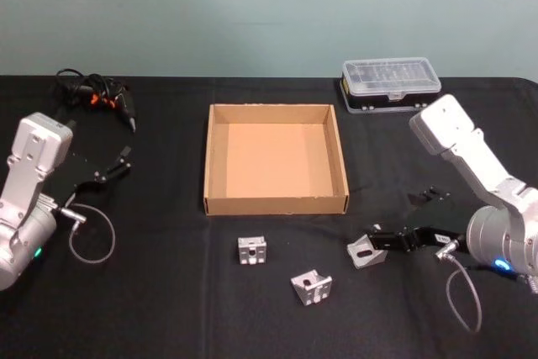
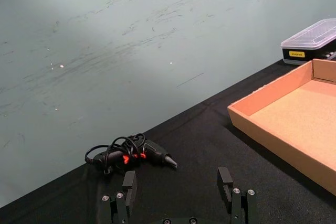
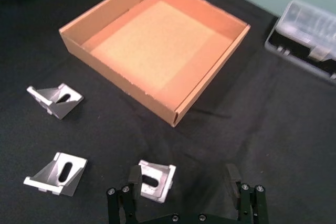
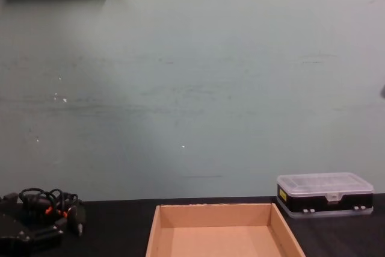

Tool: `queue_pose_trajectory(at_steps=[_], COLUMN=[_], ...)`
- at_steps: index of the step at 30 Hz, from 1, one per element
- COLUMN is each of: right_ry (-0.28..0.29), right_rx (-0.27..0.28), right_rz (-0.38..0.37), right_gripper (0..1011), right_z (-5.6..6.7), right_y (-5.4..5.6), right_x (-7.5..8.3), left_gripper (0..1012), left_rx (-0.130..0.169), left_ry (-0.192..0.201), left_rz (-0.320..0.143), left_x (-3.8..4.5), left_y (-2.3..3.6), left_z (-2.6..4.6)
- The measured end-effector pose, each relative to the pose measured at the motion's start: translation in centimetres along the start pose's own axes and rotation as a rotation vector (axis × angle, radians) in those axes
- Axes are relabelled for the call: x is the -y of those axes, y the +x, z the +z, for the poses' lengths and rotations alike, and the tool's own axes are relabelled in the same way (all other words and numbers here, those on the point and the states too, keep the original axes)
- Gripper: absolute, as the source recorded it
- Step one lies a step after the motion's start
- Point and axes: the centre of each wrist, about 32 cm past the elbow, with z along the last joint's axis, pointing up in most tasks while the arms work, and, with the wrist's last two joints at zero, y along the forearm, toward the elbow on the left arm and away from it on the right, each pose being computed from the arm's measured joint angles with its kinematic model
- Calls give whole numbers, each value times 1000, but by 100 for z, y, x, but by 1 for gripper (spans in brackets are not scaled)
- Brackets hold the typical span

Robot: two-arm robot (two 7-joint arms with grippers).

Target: Use one hand to pick up the angle iron from the table and place it into the box.

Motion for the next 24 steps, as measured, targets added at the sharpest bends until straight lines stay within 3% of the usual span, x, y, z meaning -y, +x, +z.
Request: queue_pose_trajectory(at_steps=[9,24], right_ry=[-62,-93], right_rx=[-64,-133], right_rz=[24,-7], right_gripper=[1000,1002], right_z=[12,18], right_y=[-24,-67], right_x=[-135,-283], left_gripper=[1011,1011], left_rx=[0,0], left_ry=[0,0], left_rz=[0,0], left_x=[0,0], left_y=[0,0], left_z=[0,0])
